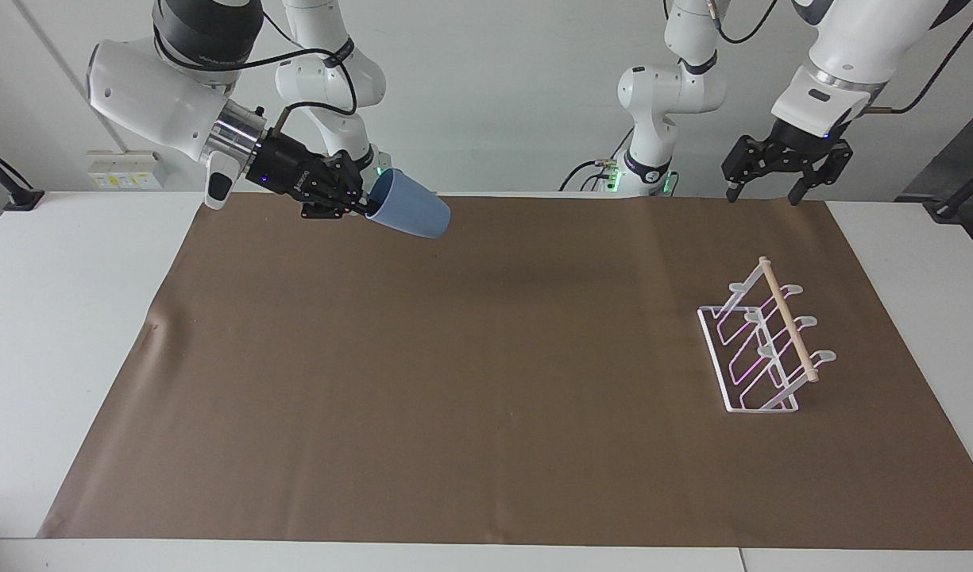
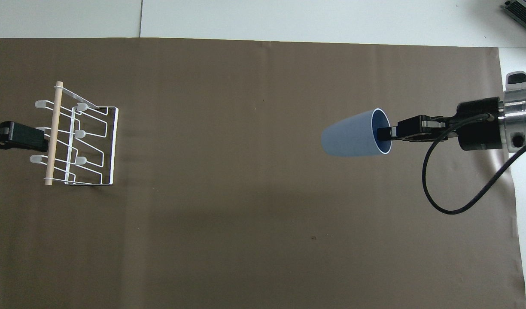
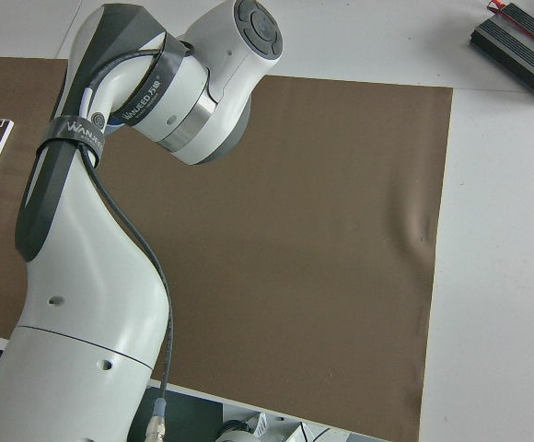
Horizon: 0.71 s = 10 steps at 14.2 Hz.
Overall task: Hang cup on cup holder
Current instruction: 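Lift the cup with the right gripper and tip it toward the left gripper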
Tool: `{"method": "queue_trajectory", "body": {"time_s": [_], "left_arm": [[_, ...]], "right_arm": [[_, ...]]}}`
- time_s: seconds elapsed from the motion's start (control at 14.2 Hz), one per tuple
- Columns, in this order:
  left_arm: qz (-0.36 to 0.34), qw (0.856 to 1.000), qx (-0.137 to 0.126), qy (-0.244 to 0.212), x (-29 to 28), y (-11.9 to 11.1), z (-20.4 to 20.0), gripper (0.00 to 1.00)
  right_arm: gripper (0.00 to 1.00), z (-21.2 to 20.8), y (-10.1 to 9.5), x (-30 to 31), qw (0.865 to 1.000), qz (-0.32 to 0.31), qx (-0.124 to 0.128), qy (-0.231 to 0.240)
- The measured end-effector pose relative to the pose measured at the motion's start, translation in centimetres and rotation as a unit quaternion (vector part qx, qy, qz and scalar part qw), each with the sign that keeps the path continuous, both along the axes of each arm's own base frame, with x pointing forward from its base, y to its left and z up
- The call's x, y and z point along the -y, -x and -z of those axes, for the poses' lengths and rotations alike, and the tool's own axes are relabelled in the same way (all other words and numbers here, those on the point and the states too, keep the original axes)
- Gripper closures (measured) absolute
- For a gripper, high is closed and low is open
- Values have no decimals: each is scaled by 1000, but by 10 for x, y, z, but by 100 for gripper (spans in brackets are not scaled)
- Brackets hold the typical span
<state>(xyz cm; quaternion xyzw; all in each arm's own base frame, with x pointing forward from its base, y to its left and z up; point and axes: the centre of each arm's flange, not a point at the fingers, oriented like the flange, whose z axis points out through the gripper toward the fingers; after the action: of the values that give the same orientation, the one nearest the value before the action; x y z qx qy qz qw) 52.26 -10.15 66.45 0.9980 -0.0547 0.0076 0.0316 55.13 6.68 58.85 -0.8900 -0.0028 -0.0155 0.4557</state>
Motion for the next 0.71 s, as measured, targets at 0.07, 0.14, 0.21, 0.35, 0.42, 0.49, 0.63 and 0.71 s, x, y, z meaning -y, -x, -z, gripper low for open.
{"method": "queue_trajectory", "body": {"time_s": [0.07,0.14,0.21,0.35,0.42,0.49,0.63,0.71], "left_arm": [[-6,1000,0,28,13,1,-2,0],[-11,999,2,52,22,2,-4,0],[-14,997,3,73,30,2,-6,0],[-27,994,0,105,50,5,-9,0],[-42,991,-1,125,63,7,-12,0],[-64,987,-3,150,75,8,-16,0],[-118,974,-14,195,89,9,-22,0],[-145,966,-25,213,96,10,-25,0]], "right_arm": [[96,-1,2,-3,1000,-4,-4,-11],[96,-2,4,-6,1000,-5,-8,-29],[96,-2,6,-10,999,-3,-12,-52],[96,-1,13,-15,995,4,-21,-94],[96,0,17,-16,993,8,-25,-112],[96,3,23,-17,991,13,-30,-127],[96,10,32,-20,987,24,-34,-155],[96,15,37,-26,985,34,-33,-168]]}}
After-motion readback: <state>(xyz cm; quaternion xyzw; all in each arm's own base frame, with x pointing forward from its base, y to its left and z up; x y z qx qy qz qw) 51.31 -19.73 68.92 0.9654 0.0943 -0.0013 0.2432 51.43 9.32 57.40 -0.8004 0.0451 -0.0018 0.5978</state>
